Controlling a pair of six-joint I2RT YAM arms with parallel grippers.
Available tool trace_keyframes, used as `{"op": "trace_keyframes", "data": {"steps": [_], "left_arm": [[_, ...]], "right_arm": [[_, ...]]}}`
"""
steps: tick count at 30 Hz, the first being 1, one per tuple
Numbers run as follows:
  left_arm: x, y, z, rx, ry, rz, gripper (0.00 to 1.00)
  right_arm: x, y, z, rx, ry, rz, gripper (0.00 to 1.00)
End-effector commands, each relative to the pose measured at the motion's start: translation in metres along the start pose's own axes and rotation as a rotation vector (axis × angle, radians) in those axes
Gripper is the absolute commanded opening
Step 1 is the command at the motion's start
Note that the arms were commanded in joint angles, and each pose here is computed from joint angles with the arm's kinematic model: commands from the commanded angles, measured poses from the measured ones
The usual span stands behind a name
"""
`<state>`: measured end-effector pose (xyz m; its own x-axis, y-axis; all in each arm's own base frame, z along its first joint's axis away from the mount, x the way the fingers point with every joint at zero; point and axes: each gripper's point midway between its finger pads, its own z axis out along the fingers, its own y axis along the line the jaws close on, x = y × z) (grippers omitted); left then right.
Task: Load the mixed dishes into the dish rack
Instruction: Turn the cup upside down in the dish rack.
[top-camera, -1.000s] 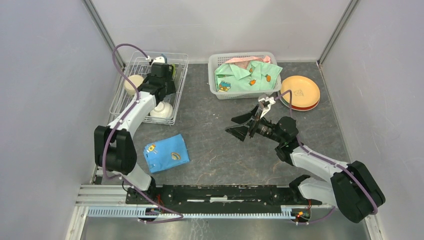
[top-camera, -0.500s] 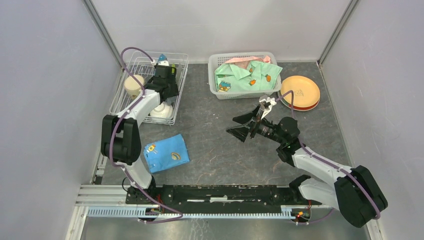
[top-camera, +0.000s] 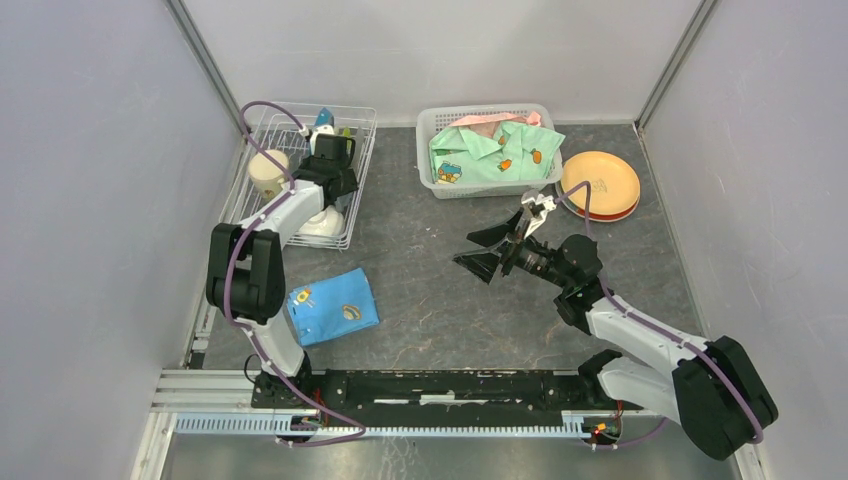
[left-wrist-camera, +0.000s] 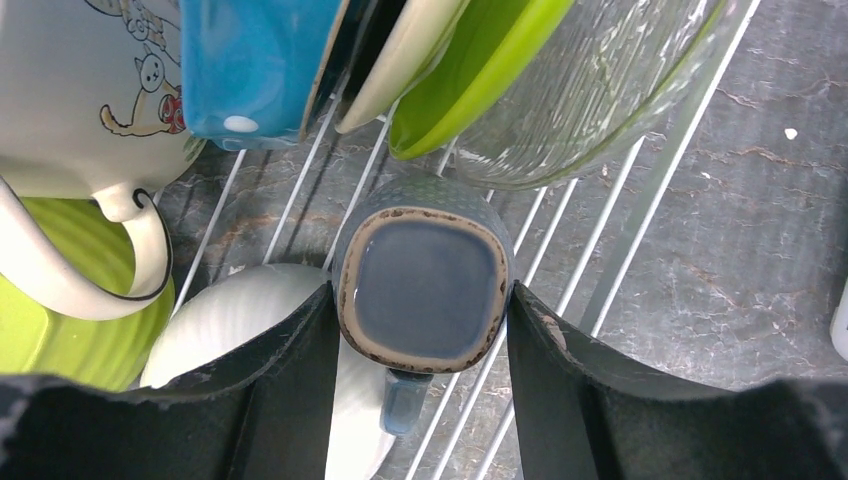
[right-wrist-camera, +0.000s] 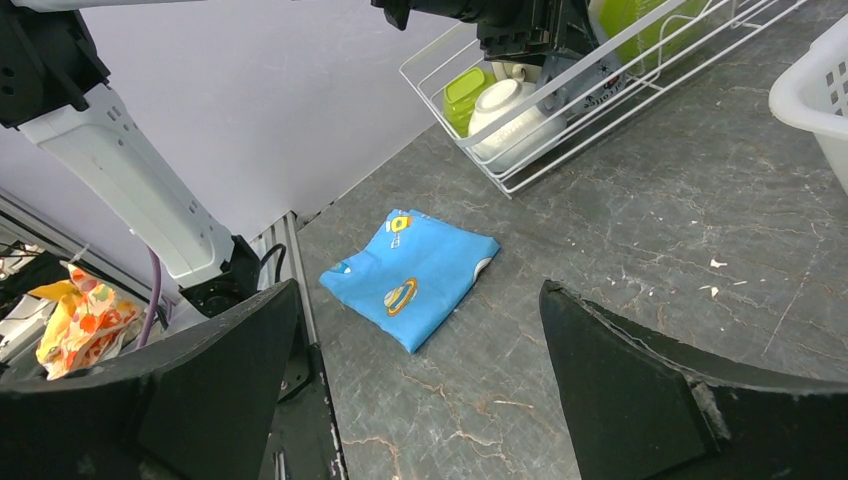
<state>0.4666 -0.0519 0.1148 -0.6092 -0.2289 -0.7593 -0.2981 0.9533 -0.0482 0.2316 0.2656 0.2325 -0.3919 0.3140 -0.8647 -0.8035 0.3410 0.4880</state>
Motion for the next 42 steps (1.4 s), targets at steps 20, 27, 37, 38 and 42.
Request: {"op": "trace_keyframes", "data": {"steps": [20,27,37,38,42], "left_arm": [[-0.016,-0.005,0.01,-0.008,-0.065,-0.098,0.3],[-0.015,-0.006,0.011,-0.007,-0.06,-0.103,0.39],[-0.021,-0.007,0.003,0.01,-0.069,-0.104,0.49],[-0.021,-0.007,0.002,0.014,-0.069,-0.104,0.5],[-0.025,-0.009,0.001,0.019,-0.078,-0.098,0.56]], "right_arm": [[-0.017,0.005,0.0,0.003,-0.039,-0.059,0.98],[-0.018,0.006,-0.001,0.003,-0.041,-0.061,0.98],[-0.01,-0.001,-0.004,0.036,-0.022,-0.061,0.98],[-0.008,-0.006,-0.004,0.058,-0.015,-0.063,0.98],[-0.006,-0.014,-0.006,0.104,-0.007,-0.073,0.98]]}}
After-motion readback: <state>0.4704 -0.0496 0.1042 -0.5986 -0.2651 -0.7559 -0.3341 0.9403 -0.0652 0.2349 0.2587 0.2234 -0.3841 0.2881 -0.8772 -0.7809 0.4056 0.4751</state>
